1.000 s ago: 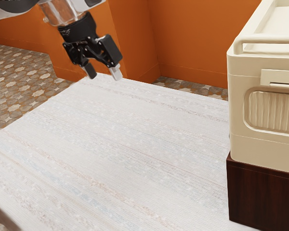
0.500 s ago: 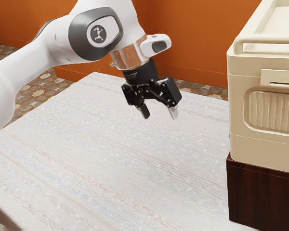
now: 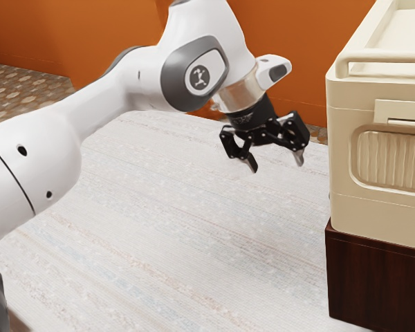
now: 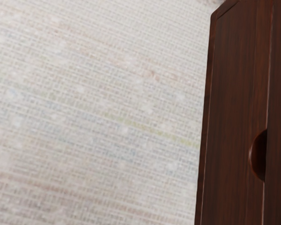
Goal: Pull the drawer handle with one arm to open the drawer
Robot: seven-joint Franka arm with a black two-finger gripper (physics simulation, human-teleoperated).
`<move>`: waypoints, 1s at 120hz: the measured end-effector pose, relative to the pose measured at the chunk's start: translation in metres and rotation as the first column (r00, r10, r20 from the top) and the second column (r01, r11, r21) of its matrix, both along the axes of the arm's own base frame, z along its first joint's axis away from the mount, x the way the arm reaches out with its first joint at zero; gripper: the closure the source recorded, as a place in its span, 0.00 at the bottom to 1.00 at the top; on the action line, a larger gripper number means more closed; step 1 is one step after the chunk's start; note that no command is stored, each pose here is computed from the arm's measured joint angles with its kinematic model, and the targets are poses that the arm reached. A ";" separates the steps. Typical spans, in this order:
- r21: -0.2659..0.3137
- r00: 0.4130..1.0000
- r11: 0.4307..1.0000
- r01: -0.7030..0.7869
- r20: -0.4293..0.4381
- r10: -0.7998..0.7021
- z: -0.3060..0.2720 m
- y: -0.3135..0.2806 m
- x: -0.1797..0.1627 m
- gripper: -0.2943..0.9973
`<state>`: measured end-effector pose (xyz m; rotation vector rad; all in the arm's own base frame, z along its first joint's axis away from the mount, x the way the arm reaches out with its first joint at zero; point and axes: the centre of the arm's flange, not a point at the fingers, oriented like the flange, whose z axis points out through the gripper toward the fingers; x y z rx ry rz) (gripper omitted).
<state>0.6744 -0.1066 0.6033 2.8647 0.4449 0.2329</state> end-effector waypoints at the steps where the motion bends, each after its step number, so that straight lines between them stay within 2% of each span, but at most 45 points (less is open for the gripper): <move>1: -0.001 1.000 1.000 -0.003 0.001 0.003 0.000 -0.001 0.001 0.23; 72: -0.048 0.988 0.987 -0.153 0.030 0.154 -0.035 -0.042 0.035 0.23; 120: -0.106 0.990 0.985 -0.136 0.021 0.139 -0.042 -0.043 0.040 0.23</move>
